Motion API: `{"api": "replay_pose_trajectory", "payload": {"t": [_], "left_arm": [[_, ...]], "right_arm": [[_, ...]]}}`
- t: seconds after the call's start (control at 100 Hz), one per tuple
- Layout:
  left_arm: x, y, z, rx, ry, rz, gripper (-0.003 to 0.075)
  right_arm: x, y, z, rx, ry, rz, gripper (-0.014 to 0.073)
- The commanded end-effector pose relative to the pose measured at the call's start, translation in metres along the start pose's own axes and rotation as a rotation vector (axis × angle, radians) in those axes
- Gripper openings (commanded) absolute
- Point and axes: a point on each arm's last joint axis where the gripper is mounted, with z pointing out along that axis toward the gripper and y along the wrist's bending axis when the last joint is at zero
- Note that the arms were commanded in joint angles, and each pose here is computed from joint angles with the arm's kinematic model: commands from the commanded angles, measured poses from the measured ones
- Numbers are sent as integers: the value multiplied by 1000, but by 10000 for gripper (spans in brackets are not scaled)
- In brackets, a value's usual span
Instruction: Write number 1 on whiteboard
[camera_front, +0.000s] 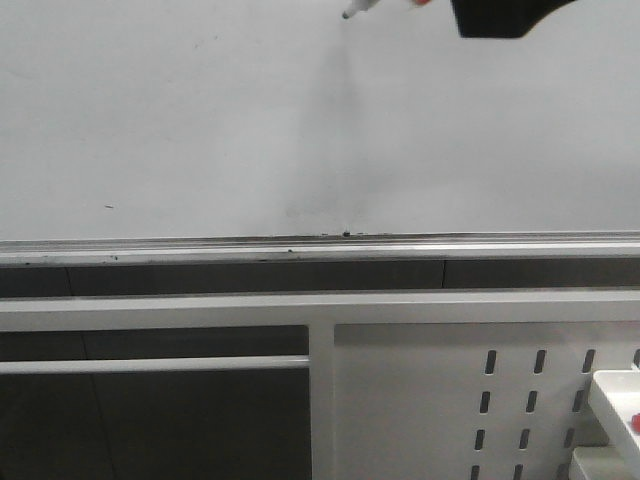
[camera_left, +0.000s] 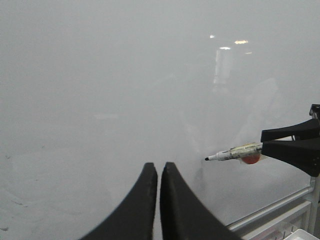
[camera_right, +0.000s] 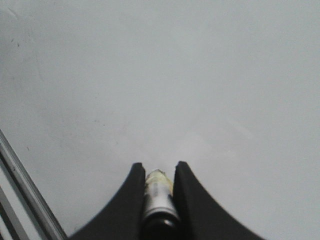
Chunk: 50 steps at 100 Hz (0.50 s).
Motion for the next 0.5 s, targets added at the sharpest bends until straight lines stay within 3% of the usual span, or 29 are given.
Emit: {"api": "replay_pose_trajectory", "payload": {"t": [0.0,0.49], "left_arm": [[-10,2,1,-29,-47,-17,-20],[-10,2,1,-28,-48,-43,-20]], "right_arm": [[-8,-7,6,80,-59,-38,-69],[2,-8,18,208,-35,-19,-69]]}}
